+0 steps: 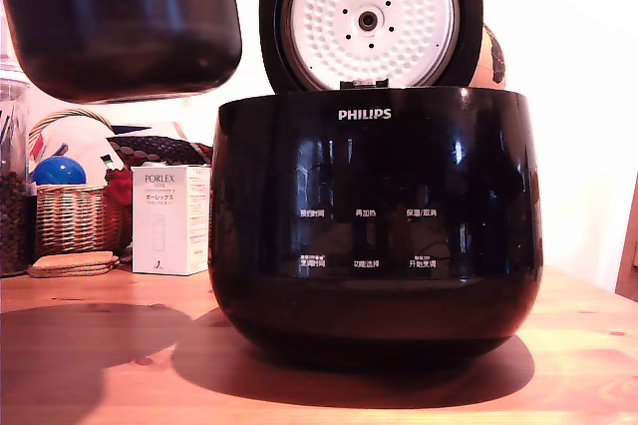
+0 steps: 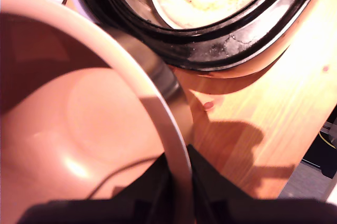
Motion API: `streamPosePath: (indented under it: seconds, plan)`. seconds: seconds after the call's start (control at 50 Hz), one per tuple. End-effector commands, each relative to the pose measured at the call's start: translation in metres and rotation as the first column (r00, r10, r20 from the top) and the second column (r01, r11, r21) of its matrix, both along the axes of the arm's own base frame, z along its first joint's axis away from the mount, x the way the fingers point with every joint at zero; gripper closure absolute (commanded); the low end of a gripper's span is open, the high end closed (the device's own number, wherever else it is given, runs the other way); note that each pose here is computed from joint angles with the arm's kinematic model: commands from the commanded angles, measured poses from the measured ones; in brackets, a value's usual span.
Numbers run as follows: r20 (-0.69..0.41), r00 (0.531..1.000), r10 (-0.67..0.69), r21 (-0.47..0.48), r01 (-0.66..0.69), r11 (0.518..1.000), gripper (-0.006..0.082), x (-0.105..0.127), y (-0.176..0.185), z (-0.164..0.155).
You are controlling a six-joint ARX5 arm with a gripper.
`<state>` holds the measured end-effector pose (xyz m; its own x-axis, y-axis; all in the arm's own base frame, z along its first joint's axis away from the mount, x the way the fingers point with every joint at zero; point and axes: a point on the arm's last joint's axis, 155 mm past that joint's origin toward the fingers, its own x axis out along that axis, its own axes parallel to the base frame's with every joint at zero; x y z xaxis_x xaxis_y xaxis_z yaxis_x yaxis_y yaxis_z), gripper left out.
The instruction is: Place the pot you are holding inside the rice cooker
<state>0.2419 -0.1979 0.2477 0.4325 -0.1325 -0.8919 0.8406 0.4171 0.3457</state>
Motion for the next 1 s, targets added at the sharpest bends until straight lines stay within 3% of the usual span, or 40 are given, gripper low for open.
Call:
streamPosePath:
  seconds: [0.0,0.52,0.98]
  plan:
    - [0.065,0.998,0.011,-0.010,-0.010,1.000,0.0791,0.009,0.000,0.015]
    - [0.068,0.998,0.011,-0.013,-0.010,1.000,0.0791,0.009,-0.001,0.016]
    - [0.107,0.993,-0.054,-0.115,0.066,0.991,0.0791,0.012,-0.033,0.027]
